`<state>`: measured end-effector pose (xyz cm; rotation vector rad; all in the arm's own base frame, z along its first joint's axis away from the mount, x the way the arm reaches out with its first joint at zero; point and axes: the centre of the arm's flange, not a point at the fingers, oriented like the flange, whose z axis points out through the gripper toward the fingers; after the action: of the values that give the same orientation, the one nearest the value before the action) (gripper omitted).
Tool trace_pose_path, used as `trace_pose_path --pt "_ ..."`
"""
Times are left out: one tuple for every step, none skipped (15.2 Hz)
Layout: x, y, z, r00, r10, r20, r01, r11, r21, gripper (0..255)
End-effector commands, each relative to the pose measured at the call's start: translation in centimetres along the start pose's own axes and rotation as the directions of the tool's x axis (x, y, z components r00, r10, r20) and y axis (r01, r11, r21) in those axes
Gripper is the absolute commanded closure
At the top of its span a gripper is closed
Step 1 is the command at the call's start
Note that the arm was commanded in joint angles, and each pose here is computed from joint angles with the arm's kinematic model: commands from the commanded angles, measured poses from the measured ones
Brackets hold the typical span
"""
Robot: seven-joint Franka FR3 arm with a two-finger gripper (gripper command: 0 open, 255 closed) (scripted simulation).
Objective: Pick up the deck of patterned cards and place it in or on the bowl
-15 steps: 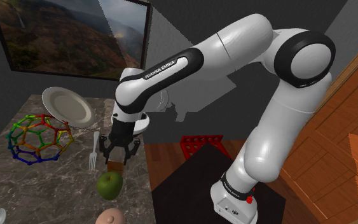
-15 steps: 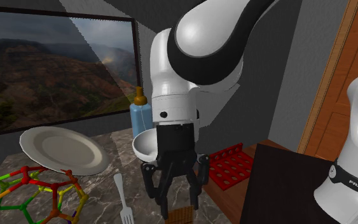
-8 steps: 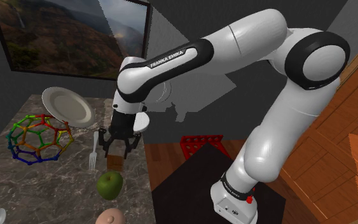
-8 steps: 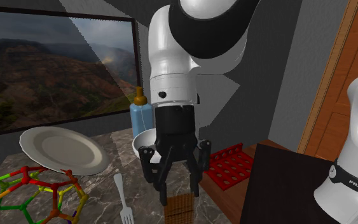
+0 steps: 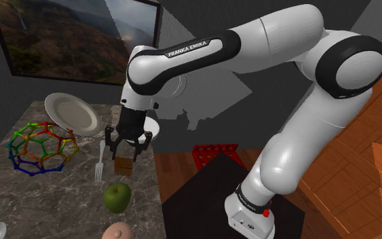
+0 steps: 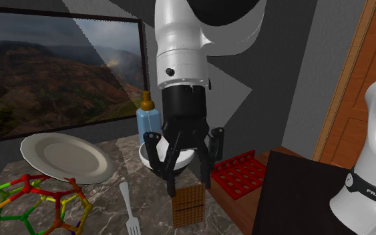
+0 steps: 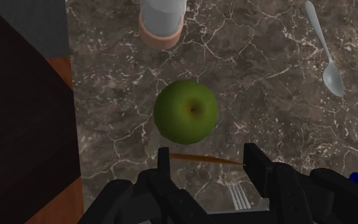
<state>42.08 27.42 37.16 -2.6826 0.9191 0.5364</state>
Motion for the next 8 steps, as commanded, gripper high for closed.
trace_pose_path --pt "-0.5 -0.1 -1.0 1.000 0.000 0.000 0.000 1.000 0.000 255" --pt "-0.7 -0.2 -1.5 1.000 0.000 0.000 0.000 1.000 0.000 255" --pt "-0.9 -0.3 -2.0 1.000 0.000 0.000 0.000 1.000 0.000 255" --pt "-1.1 -0.3 -2.4 1.000 0.000 0.000 0.000 1.000 0.000 255" --pt "-1.3 -0.4 -2.9 1.000 0.000 0.000 0.000 1.000 0.000 255" --pt "-1.6 -0.4 -3.4 1.000 0.000 0.000 0.000 1.000 0.000 255" --pt "-1.8 -0.5 -3.9 1.000 0.000 0.000 0.000 1.000 0.000 255" --pt "-2.0 -0.6 -4.3 1.000 0.000 0.000 0.000 1.000 0.000 255"
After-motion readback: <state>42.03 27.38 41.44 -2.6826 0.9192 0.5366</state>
